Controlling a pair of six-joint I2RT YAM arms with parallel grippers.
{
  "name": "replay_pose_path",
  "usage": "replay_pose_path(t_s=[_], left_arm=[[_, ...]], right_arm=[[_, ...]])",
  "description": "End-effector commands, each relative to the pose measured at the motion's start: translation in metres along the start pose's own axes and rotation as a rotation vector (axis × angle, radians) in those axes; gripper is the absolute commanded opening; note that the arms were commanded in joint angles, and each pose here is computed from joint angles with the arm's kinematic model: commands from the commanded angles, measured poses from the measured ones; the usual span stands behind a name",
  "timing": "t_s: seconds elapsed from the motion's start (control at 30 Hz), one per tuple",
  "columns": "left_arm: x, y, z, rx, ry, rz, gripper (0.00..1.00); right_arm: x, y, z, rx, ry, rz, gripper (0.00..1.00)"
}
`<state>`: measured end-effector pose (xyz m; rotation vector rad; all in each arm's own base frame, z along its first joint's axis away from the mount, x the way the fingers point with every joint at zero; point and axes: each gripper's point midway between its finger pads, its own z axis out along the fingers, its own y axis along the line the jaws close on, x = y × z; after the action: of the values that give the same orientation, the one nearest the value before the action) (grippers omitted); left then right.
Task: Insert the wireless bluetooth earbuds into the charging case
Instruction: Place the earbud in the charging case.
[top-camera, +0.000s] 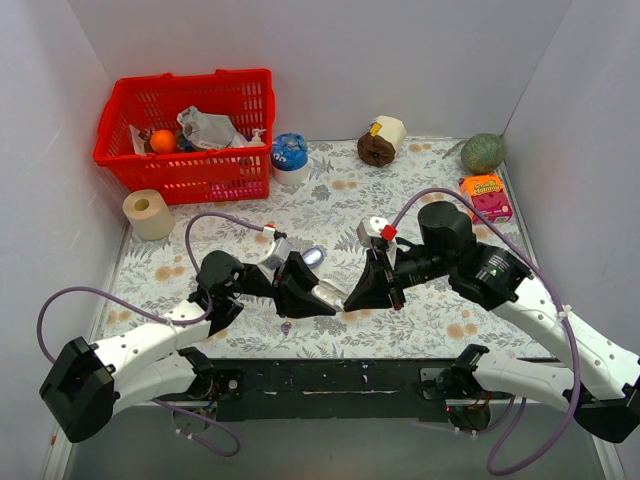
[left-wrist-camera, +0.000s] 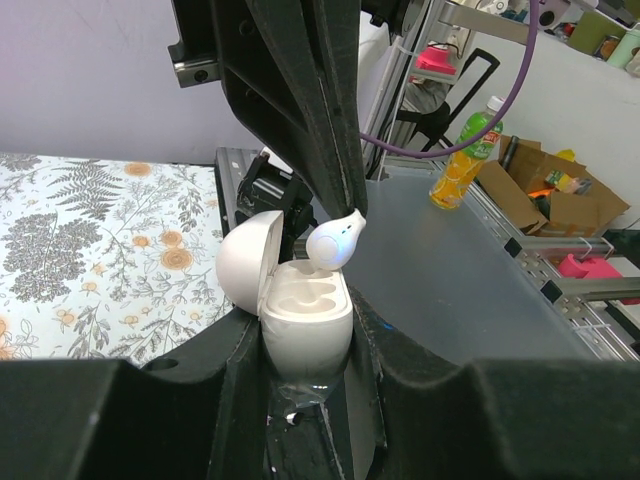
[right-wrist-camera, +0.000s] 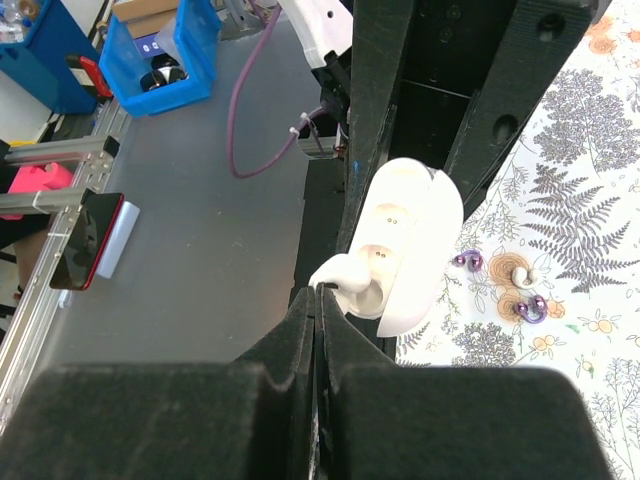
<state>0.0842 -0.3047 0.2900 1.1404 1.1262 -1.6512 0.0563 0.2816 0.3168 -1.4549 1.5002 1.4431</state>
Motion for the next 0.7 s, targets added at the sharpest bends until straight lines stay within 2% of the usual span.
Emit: replay_pose_path(t_s=[0.0,0.33,0.67], left_arm=[[-0.021,-0.007,0.003,0.031,-0.040,0.060,0.00],[-0.019,-0.008,0.003,0.043,-0.047,0.050,0.00],[-0.011,-0.005,0.003,0.035,-0.038,0.038,0.00]], right_arm=[[-0.005,-0.004,0.003,0.014,-0.028,-0.023,0.01],[-0.008,-0.013,0.004,0.057,-0.044,-0.032,0.01],[-0.017,-0.001,0.005,-0.004,-0.079,-0.028,0.01]])
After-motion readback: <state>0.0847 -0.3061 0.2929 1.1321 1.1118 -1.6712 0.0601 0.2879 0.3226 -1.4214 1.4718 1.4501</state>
